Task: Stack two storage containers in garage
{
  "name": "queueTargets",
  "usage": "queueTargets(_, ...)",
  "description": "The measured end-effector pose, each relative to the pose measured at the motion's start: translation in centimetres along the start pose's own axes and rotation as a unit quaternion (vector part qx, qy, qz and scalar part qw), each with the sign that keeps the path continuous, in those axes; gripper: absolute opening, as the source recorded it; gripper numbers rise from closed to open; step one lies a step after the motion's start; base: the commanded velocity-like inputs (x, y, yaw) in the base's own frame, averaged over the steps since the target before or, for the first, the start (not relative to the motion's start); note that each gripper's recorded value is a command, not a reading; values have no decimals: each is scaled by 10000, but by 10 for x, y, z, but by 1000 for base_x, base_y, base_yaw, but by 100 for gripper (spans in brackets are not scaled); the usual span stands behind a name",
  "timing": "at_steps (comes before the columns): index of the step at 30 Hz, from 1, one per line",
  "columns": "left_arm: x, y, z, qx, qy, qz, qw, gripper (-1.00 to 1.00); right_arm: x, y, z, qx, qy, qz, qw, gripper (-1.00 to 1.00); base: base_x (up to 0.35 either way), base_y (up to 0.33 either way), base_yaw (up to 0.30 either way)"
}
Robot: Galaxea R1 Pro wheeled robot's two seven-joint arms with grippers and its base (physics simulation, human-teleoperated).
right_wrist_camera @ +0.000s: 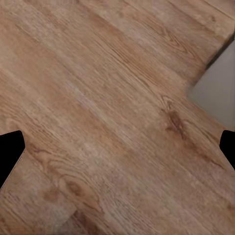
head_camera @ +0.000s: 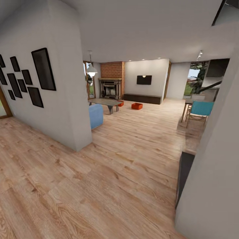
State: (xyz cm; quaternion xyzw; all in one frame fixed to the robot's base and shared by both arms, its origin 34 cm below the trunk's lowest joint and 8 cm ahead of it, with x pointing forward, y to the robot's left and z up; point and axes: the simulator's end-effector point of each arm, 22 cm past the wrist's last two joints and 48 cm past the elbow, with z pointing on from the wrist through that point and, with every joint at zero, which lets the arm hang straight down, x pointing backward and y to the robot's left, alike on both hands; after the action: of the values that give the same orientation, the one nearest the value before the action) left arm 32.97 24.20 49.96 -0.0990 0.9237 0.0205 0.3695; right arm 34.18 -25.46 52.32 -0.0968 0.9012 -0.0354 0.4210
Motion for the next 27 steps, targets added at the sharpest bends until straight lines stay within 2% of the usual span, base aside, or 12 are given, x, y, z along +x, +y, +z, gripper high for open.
queueTargets(7, 0, 0, 0, 1, 1, 1, 10000, 100, 0, 0, 0, 7, -1, 7, 10000, 100, 316, 85, 0)
queueTargets(27, 0, 1, 0, -10, 0, 3, 10000, 100, 0, 0, 0, 7, 4, 1, 10000, 100, 317, 3, 0)
